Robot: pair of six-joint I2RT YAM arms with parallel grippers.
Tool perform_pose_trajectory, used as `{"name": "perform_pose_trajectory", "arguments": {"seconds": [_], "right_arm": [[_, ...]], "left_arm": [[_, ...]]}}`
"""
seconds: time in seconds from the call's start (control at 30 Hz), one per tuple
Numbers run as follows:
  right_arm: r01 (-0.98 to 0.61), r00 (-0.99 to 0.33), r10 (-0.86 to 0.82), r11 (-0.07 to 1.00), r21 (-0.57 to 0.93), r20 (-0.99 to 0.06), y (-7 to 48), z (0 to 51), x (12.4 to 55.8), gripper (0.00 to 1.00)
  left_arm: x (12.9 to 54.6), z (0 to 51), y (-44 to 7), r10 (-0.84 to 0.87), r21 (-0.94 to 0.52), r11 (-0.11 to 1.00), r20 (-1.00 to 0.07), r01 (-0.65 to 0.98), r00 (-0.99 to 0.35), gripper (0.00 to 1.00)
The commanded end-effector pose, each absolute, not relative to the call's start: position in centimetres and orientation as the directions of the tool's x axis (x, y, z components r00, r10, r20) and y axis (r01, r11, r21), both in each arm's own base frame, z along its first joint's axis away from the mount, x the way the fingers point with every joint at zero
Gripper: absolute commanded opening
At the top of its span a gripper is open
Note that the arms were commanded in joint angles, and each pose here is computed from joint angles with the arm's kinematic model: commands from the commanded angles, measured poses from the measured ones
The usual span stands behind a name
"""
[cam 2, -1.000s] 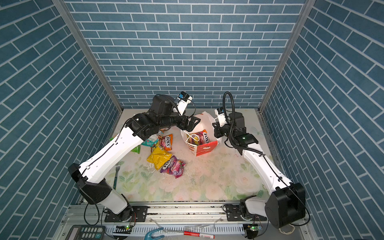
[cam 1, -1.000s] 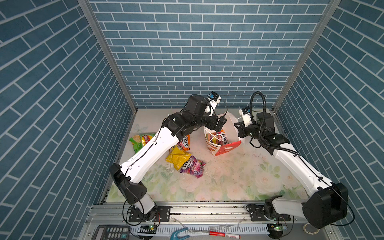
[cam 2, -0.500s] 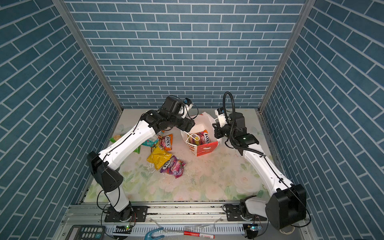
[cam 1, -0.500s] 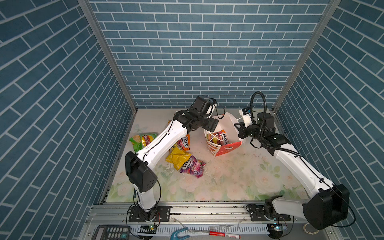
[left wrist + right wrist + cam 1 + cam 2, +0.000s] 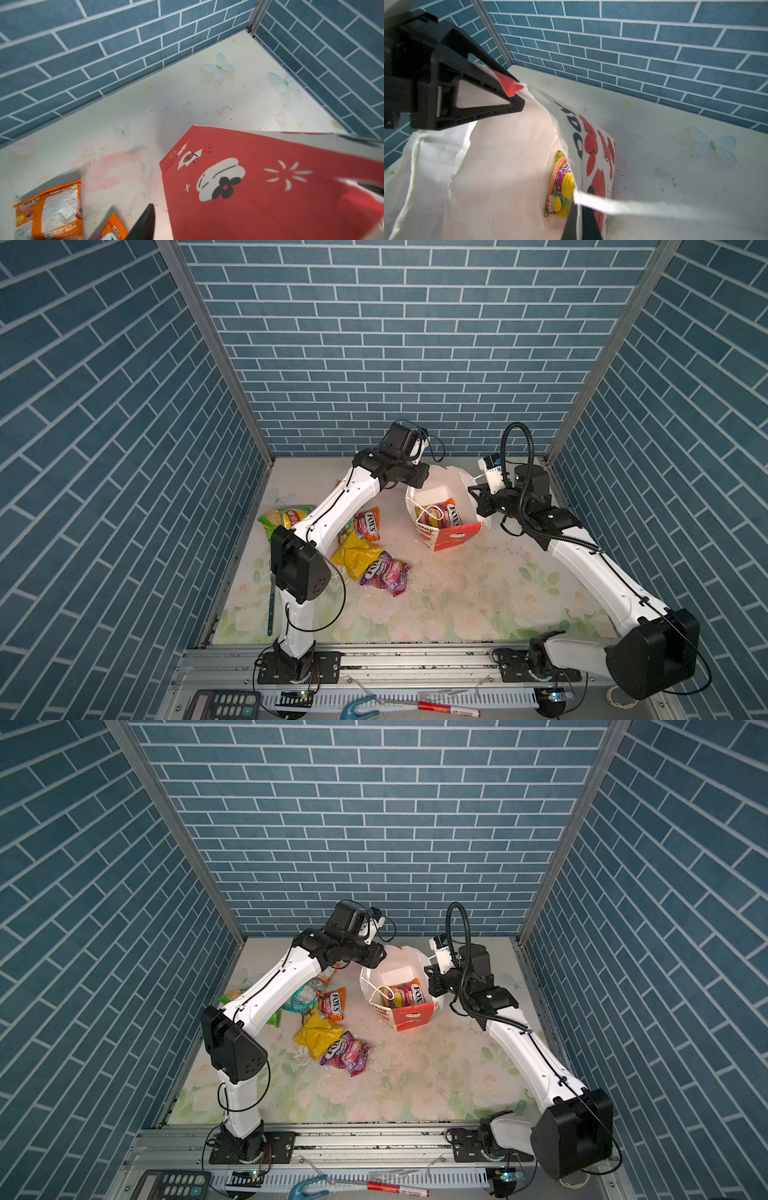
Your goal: Take the snacks out of the paper bag
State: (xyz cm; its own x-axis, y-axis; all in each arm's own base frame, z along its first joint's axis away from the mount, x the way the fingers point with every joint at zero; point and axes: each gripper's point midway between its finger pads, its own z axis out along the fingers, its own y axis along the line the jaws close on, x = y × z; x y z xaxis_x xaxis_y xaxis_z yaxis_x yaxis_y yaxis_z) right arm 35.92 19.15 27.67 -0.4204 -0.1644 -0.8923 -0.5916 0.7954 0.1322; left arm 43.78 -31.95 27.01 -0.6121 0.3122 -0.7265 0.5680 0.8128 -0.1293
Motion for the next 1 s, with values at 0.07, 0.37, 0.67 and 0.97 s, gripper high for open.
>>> {"name": "perform_pose_trajectory", "arguments": {"seconds": [0.07,0.37,0.67,0.97], "right_arm": [[-0.607,-0.34,-0.126,0.787,0.115,-0.932,19.3,30.7,36.0,0.02],[-0.541,-0.353,-0.122,0.836,0.096,-0.928,17.9,31.7,36.4,0.96],[-0.504,-0.344,-0.093,0.858,0.1,-0.934,17.0,33.2,35.7,0.99],[-0.488,-0.415,0.115,0.809,0.327,-0.903,18.3,29.9,35.2,0.91]], "left_arm": [[44.3,27.1,-32.2,0.318,-0.139,0.801,-0.727,0.583,-0.609,0.03],[49.8,29.0,-31.1,0.196,-0.145,0.87,-0.775,0.471,-0.601,0.0],[58.2,36.3,-22.5,0.021,-0.058,0.98,-0.921,0.191,-0.388,0.0],[54.8,30.2,-23.3,0.11,0.04,0.984,-0.906,0.176,-0.409,0.0]]}}
